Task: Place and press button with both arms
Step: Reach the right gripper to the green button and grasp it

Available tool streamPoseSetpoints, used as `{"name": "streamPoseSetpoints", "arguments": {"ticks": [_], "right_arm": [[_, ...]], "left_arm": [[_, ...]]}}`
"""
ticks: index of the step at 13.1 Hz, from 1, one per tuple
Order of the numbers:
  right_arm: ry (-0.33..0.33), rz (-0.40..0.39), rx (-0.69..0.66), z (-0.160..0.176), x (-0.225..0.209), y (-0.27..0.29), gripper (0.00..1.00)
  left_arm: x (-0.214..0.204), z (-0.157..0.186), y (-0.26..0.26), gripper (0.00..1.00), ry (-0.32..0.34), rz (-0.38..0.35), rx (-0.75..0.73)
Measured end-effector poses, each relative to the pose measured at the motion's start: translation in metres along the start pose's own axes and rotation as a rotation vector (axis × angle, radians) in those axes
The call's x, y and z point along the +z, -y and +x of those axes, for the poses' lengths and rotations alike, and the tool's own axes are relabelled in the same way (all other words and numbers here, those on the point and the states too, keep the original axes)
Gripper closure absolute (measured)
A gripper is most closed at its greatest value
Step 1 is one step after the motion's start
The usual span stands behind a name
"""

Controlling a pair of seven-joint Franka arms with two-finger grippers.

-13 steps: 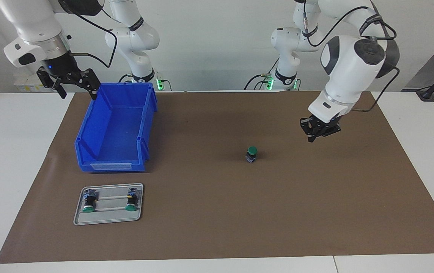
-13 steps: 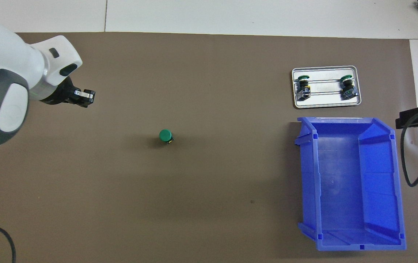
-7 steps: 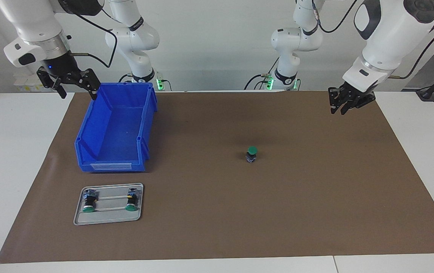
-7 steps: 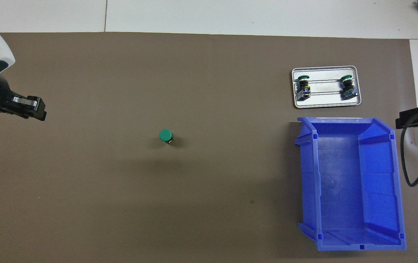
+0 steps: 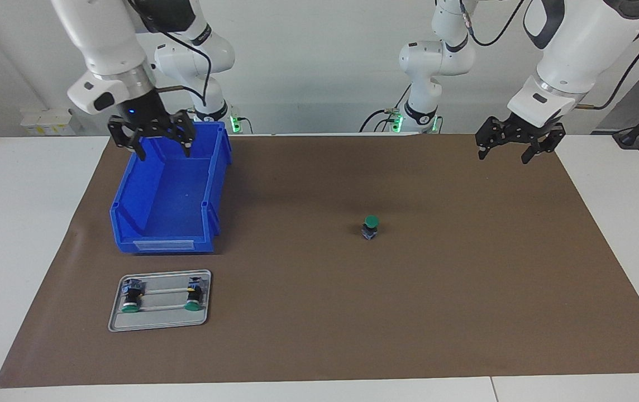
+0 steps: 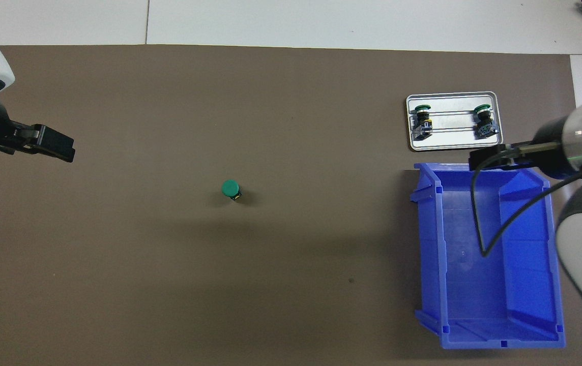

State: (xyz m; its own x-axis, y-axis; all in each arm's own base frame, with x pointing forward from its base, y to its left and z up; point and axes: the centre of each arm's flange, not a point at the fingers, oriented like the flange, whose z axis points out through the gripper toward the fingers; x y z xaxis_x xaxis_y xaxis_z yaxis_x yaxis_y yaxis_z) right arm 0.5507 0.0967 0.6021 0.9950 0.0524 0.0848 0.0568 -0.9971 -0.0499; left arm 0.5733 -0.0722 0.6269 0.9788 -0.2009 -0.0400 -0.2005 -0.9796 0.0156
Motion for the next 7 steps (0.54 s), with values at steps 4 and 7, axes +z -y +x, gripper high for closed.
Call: {"name": "streamPoseSetpoints", "arguments": {"ticks": [4, 7], "right_arm": [[-0.07, 0.05, 0.051, 0.006, 0.088, 0.157, 0.01], [-0.094, 0.098, 0.274, 0.001, 0.166, 0.259, 0.01]], "left_arm": [[0.006, 0.002, 0.011, 0.0, -0.009, 0.003, -0.018], [0.011, -0.003, 0.033, 0.0, 0.0, 0.002, -0.058]]}}
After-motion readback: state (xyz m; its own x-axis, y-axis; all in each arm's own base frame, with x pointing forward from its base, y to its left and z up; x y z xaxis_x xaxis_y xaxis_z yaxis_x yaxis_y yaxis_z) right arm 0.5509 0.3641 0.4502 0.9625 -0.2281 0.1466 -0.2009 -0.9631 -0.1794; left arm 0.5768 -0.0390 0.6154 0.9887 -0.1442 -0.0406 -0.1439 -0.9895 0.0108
